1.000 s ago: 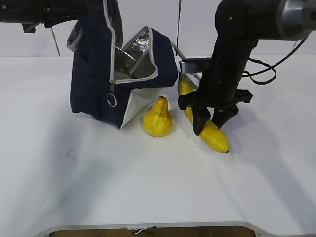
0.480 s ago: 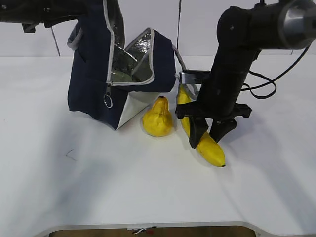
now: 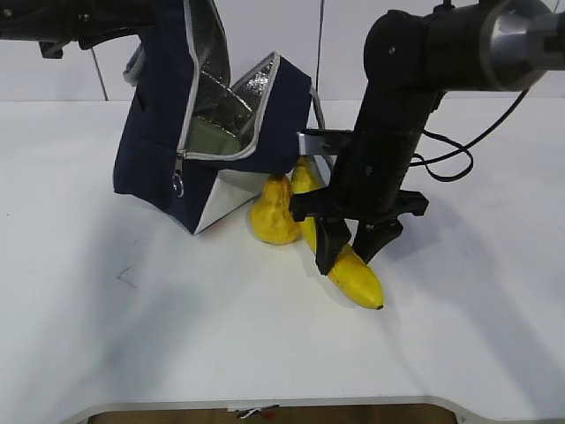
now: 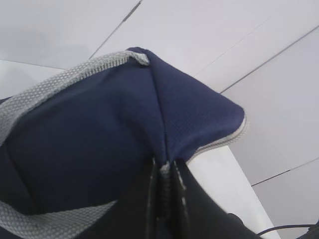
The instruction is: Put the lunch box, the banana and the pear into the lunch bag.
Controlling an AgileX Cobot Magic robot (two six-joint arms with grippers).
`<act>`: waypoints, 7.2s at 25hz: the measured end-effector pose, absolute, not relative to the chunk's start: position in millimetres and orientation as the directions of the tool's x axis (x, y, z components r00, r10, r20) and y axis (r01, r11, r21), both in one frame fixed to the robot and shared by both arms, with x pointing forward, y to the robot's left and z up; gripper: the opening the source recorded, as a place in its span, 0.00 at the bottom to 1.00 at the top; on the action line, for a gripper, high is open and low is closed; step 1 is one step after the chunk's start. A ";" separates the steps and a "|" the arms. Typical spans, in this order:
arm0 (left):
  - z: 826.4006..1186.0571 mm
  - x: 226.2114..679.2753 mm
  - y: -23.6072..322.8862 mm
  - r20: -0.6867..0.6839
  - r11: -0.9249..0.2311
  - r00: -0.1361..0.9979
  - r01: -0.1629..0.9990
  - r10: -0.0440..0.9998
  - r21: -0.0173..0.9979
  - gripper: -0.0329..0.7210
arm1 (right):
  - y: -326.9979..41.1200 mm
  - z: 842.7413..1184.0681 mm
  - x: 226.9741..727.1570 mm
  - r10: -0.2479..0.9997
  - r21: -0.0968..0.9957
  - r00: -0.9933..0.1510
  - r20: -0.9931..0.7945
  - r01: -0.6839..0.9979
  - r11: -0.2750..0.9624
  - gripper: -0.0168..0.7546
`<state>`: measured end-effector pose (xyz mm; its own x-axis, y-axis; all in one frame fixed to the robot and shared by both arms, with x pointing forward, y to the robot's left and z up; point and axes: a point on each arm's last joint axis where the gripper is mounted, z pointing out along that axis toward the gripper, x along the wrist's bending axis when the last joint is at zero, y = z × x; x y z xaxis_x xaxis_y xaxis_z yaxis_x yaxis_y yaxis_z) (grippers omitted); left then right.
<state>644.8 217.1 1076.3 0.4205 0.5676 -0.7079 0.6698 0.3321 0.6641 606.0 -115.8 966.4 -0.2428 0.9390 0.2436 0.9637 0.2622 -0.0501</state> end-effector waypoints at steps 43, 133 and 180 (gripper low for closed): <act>1076.8 645.9 217.8 -0.712 0.347 0.412 0.664 0.569 0.662 0.07 | -101.7 970.7 563.3 0.912 -0.135 -0.190 0.364 0.958 0.253 0.49; 1074.2 638.8 213.9 -0.693 0.256 0.467 0.696 0.549 0.671 0.07 | -65.2 1036.2 700.1 0.743 0.310 -0.164 0.649 0.949 -0.061 0.75; 1050.7 624.0 217.5 -0.522 -0.094 0.562 0.733 0.641 0.673 0.07 | -133.1 1098.9 587.3 0.847 0.236 -0.251 0.468 0.959 0.154 0.62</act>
<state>624.0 217.5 1050.7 0.5621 0.6413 -0.5223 0.7332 -0.0942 0.6734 587.3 -133.1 1098.9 -0.2513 0.8471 0.4682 0.9594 0.1539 0.2364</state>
